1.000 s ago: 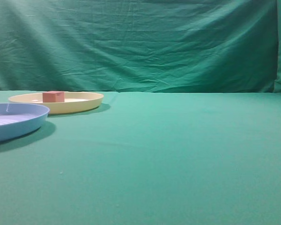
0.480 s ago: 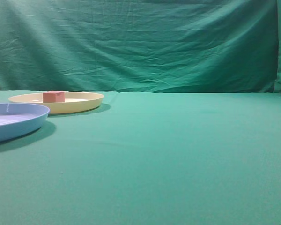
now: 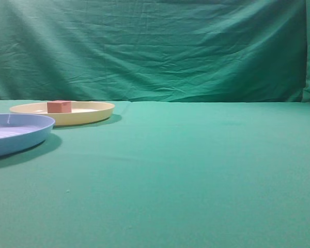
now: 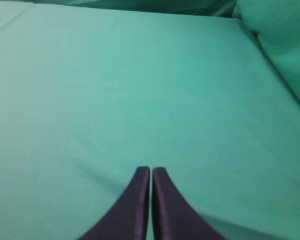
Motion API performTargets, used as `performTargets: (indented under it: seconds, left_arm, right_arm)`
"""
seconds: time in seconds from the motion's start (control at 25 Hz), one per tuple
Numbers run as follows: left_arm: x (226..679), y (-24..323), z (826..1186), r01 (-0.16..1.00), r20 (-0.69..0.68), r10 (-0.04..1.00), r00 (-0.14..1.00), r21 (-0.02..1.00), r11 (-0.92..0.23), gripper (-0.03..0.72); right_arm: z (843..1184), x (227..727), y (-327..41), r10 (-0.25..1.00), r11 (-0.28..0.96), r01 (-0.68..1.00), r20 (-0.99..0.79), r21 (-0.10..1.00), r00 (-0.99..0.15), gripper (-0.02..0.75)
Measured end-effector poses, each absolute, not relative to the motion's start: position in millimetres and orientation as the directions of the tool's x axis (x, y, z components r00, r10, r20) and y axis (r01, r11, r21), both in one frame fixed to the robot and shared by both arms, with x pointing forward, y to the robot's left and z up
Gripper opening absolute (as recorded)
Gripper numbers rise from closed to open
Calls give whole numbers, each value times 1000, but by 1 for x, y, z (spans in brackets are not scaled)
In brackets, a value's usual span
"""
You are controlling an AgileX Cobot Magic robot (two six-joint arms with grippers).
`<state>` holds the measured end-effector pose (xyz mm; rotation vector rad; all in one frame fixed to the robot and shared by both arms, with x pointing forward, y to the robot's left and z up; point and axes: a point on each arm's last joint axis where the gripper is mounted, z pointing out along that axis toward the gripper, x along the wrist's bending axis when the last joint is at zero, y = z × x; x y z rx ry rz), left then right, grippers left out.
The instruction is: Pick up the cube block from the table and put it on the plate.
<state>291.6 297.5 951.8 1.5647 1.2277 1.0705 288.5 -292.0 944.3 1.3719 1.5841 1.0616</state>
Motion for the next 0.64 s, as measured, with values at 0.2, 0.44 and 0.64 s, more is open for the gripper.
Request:
performTargets:
  seconds: [0.2,0.44,0.64]
  left_arm:
    - [292,297,952,249,117,982,150,956,-152,0]
    - [292,297,952,249,117,982,150,956,-152,0]
    - [292,297,952,249,117,982,150,956,-152,0]
  right_arm:
    - [946,290,-292,993,68,314,-32,947,-117,0]
    - [946,290,-292,992,69,310,-34,948,-118,0]
    - [945,290,-292,993,69,310,-34,948,-117,0]
